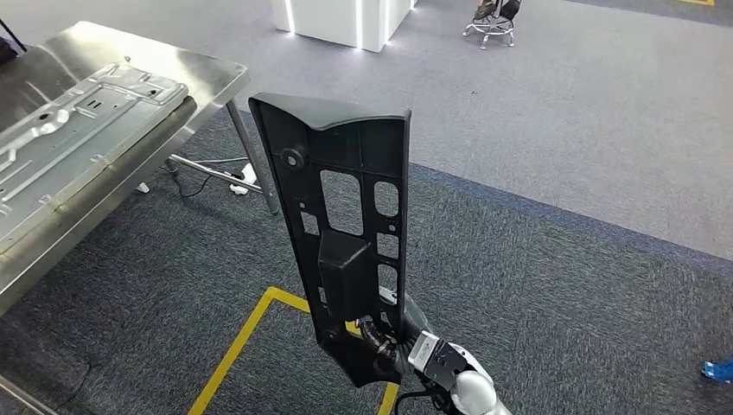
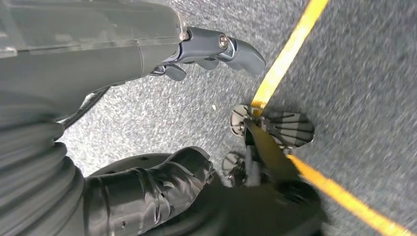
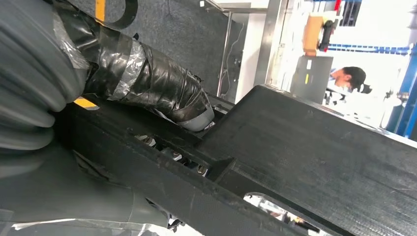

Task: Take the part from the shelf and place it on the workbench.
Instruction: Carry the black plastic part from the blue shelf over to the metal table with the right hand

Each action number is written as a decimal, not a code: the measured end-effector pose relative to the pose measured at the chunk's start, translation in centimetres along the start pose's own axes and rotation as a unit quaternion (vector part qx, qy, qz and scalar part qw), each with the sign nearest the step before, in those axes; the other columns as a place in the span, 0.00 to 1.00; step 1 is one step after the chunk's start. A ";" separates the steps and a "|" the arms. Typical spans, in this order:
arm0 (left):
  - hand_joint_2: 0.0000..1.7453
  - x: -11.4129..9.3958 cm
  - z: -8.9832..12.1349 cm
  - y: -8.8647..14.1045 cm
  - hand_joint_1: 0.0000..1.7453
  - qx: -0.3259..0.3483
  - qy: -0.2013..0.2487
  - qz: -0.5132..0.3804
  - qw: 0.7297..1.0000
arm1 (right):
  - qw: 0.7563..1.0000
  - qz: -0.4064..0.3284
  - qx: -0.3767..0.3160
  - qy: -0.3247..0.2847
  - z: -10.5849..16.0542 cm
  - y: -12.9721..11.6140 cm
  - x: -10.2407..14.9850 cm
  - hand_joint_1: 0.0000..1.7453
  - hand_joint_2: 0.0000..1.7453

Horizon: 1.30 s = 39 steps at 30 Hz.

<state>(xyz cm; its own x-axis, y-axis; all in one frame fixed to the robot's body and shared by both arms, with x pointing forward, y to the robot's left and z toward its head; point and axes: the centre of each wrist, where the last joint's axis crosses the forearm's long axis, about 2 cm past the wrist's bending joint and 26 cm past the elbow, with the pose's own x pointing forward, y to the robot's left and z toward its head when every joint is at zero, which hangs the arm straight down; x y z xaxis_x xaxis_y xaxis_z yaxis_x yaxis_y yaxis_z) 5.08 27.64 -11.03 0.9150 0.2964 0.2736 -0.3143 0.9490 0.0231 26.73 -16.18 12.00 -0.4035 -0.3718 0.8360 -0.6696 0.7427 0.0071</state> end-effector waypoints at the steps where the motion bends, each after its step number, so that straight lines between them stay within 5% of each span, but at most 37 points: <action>1: 1.00 0.1 0.0 0.0 0.00 0.000 -0.001 0.000 1.000 | 1.000 0.001 0.000 -0.001 -0.2 -0.1 0.0 1.00 1.00; 17: 1.00 0.2 0.0 0.1 0.00 0.002 0.003 -0.004 1.000 | 1.000 0.000 -0.006 0.008 -0.2 -0.3 -0.5 1.00 1.00; 28: 1.00 -0.2 0.1 -0.3 0.00 -0.001 0.008 -0.020 1.000 | 1.000 -0.008 -0.025 0.011 2.5 0.1 0.2 1.00 1.00; 39: 1.00 0.2 0.0 0.0 0.00 0.000 0.008 -0.003 1.000 | 1.000 -0.012 -0.019 -0.005 0.1 -0.7 0.3 1.00 1.00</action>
<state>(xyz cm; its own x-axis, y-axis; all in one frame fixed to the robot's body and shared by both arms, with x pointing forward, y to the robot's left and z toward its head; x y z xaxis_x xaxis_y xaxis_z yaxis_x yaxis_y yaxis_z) 5.26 27.73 -11.01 0.9206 0.2931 0.2580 -0.3093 0.9507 0.0237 26.97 -16.85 12.19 -0.3952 -0.3949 0.8294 -0.6541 0.7549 0.0478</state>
